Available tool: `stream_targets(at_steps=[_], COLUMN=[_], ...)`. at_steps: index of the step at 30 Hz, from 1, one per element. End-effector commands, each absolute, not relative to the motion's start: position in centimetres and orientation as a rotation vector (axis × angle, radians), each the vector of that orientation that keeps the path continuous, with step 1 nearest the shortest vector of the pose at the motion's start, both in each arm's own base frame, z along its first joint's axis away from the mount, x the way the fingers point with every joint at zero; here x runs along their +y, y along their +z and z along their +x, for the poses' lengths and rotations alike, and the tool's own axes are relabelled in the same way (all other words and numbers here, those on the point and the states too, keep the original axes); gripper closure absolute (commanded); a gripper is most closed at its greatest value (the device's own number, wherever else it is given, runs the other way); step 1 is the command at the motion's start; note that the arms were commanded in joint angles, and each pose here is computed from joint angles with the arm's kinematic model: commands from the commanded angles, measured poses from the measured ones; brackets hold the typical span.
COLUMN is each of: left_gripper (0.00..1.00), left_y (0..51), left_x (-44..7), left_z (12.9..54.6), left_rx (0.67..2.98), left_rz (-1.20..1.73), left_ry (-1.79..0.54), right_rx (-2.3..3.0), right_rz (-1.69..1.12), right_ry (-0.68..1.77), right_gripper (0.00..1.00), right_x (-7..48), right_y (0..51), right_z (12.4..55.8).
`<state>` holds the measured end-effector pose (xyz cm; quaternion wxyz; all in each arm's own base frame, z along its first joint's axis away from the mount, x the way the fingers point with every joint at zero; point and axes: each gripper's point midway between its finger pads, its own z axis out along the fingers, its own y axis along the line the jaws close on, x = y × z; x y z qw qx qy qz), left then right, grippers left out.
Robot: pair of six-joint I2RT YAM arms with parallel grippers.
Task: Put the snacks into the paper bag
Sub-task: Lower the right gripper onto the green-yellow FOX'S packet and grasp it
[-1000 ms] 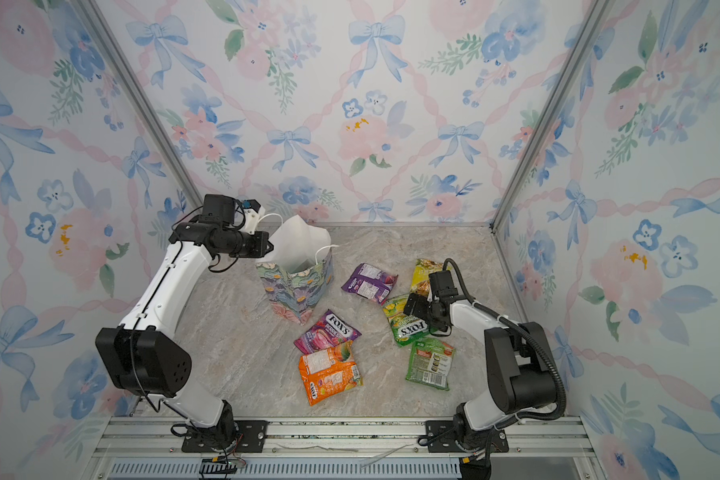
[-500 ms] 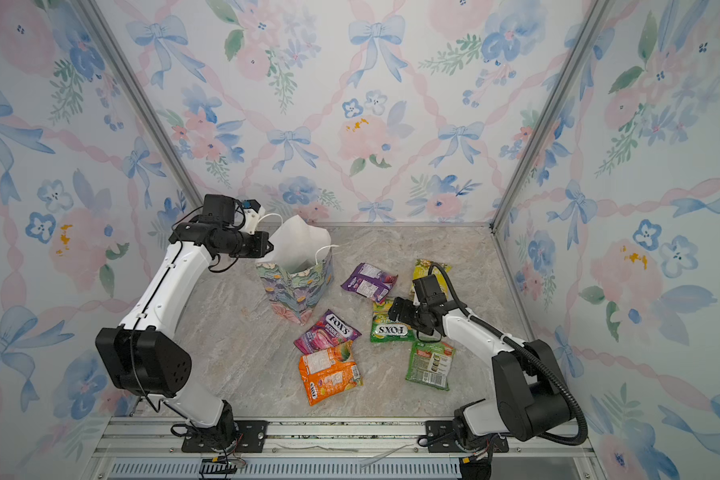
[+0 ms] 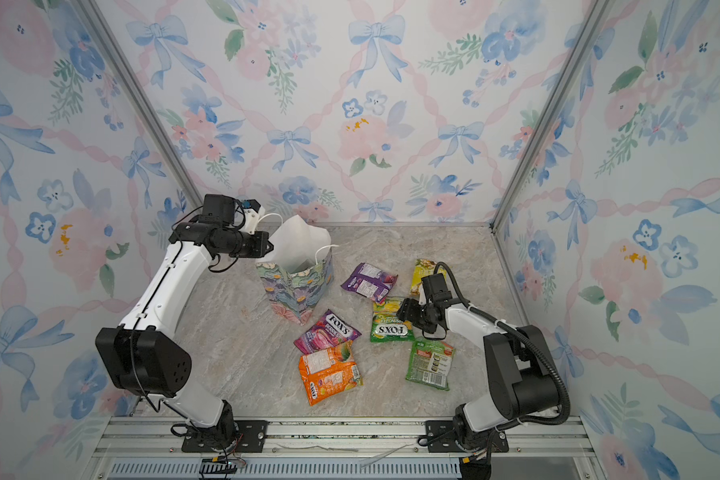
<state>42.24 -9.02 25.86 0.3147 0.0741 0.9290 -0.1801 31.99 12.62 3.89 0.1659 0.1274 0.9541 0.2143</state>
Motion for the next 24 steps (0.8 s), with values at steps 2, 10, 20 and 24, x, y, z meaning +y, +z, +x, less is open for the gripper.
stream_targets(at_steps=[2,10,20,24], left_gripper=[1.00,1.00,1.00,1.00], left_y=[25.9,25.9,25.9,25.8], left_x=[-9.0,-9.0,-9.0,-9.0], left_z=[41.4,41.5,41.3,41.3], left_rx=[2.455,2.455,2.455,2.456], left_rz=[0.214,0.216,0.216,0.215], left_ry=[-0.472,-0.470,-0.469,-0.470], right_rx=[2.705,2.708,2.692,2.673], right_rz=[0.344,0.373,0.381,0.371], right_ry=[0.661,0.667,0.688,0.703], right_gripper=[0.30,0.45,0.76,0.89], right_x=[13.3,13.4,13.6,13.8], right_y=[3.7,2.8,3.0,3.9], right_z=[32.9,32.9,32.9,33.0])
